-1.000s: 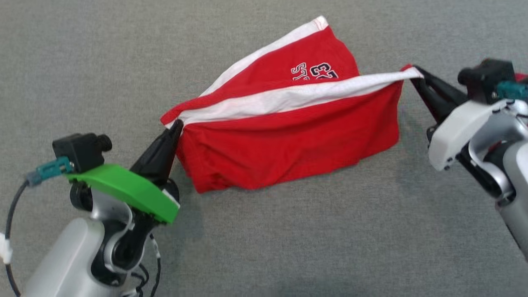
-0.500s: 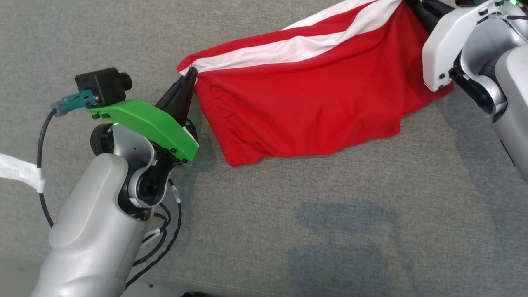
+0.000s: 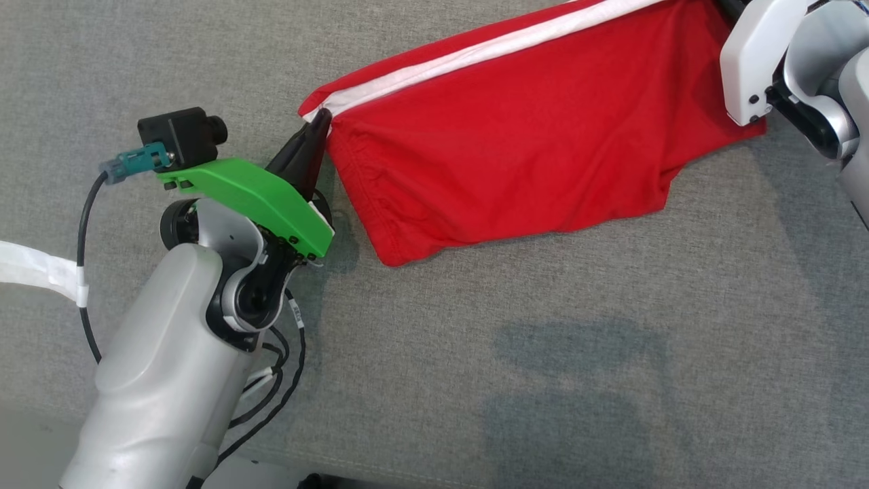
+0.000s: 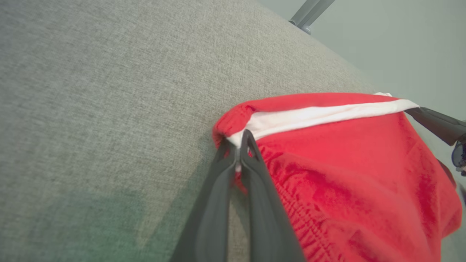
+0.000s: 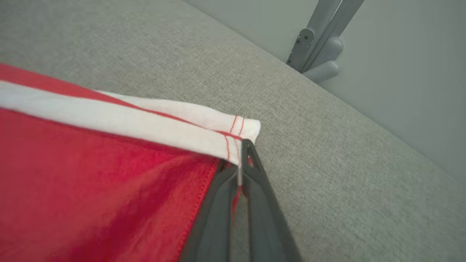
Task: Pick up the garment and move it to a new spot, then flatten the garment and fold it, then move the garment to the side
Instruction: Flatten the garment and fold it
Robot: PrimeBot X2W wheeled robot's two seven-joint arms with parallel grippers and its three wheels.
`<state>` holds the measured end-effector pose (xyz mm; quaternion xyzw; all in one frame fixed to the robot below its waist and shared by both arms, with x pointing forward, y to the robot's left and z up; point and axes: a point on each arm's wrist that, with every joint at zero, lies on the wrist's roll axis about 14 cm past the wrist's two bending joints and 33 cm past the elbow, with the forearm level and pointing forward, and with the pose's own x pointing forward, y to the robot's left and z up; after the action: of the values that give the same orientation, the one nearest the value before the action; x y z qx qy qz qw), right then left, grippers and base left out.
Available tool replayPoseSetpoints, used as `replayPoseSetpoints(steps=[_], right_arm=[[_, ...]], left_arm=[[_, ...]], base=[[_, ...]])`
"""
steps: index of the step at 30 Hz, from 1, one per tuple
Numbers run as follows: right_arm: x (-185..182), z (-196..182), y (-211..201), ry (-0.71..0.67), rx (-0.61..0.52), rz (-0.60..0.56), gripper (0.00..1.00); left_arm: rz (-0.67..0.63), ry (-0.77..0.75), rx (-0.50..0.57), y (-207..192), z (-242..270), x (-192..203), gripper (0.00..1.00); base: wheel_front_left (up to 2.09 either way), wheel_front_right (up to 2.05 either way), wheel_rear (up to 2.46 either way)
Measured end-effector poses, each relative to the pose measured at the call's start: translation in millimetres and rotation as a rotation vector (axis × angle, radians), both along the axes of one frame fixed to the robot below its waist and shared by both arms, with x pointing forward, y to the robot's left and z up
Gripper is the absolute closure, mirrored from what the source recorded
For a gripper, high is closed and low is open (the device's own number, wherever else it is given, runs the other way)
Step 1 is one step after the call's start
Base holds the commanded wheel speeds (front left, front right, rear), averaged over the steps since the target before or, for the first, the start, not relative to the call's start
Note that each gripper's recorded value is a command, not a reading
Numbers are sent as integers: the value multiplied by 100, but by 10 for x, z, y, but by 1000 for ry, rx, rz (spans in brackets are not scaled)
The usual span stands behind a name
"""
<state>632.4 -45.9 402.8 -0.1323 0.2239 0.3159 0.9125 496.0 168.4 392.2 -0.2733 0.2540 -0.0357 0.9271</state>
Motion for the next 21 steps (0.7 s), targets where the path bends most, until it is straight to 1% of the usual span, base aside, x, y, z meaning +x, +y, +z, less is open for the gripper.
replayPoseSetpoints(steps=[2,3,4,5,10,11,14,18,21], right_arm=[[5,-3,-13,3,-2,-3,100],[11,6,-12,-2,-2,-2,85],[10,17,-5,-6,-5,2,2],[2,22,-2,-8,-8,5,0],[-35,118,-19,-27,0,10,0],[-37,158,-27,-37,7,9,0],[-61,295,-48,-64,36,4,0],[-140,477,-111,-98,107,-24,0],[-236,605,-188,-135,157,-50,0]], left_arm=[[-2,5,1,-7,-18,5,100],[-5,9,2,-14,-30,3,100],[-8,11,3,-23,-34,0,100],[-10,10,3,-29,-29,-1,100],[-20,0,18,-43,22,-7,100],[-23,-4,25,-45,37,-12,95],[-29,-21,45,-48,90,-50,0],[-46,-80,120,-7,206,-151,0],[-48,-180,179,6,392,-250,0]], base=[[0,0,0],[0,0,0],[0,0,0],[0,0,0],[0,0,0],[0,0,0],[0,0,0],[0,0,0],[0,0,0]])
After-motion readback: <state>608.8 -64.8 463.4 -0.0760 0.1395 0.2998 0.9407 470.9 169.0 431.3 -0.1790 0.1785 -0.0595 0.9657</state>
